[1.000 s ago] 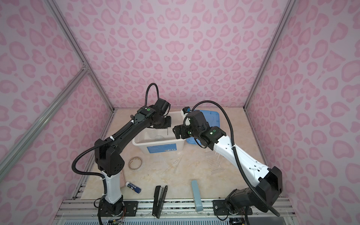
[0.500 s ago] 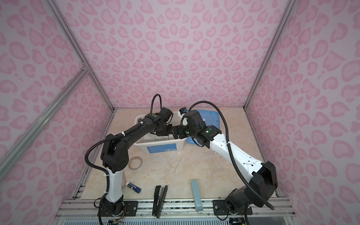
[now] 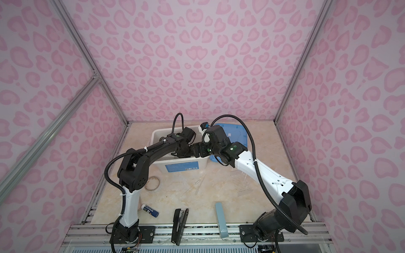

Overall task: Organize the chemistry lab equipment
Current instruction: 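Lower the tweezers into the bin and open the left gripper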

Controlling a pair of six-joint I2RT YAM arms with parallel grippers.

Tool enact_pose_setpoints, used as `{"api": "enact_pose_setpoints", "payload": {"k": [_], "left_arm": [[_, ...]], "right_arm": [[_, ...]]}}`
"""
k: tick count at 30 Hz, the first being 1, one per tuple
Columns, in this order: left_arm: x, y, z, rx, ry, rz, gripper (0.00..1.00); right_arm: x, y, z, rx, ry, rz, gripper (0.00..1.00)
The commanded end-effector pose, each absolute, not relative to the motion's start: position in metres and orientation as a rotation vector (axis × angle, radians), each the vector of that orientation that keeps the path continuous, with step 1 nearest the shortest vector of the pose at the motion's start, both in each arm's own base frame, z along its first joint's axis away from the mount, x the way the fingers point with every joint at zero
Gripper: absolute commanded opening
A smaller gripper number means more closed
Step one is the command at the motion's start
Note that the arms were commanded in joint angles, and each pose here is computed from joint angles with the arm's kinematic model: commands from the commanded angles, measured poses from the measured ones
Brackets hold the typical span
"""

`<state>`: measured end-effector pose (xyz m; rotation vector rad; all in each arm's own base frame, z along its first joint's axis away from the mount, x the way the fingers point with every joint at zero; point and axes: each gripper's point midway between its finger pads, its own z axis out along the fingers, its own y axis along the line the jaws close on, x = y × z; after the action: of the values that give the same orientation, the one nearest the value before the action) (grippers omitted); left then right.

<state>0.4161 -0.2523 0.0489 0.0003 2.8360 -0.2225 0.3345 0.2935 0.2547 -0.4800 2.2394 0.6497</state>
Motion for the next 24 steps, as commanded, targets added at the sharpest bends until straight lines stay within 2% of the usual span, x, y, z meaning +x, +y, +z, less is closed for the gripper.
{"api": "enact_pose_setpoints", "payload": {"k": [1,12,15,22,24], "left_arm": [[0.418,-0.251,0.044,-0.016,2.824,-0.229,0.03],[0.414,-0.221,0.032,-0.065,2.831,-0.162,0.03],[0.413,-0.223,0.027,-0.059,2.844,-0.178,0.07],[0.413,-0.226,0.030,-0.045,2.839,-0.203,0.27],[0.414,-0.224,0.033,-0.046,2.831,-0.187,0.28]], "right_arm": [[0.336,0.295,0.252,-0.482,2.233,0.644,0.90],[0.334,0.295,0.247,-0.485,2.240,0.638,0.90],[0.335,0.295,0.247,-0.485,2.240,0.636,0.89],[0.334,0.294,0.245,-0.481,2.246,0.633,0.89],[0.335,0.293,0.244,-0.478,2.246,0.631,0.89]]}}
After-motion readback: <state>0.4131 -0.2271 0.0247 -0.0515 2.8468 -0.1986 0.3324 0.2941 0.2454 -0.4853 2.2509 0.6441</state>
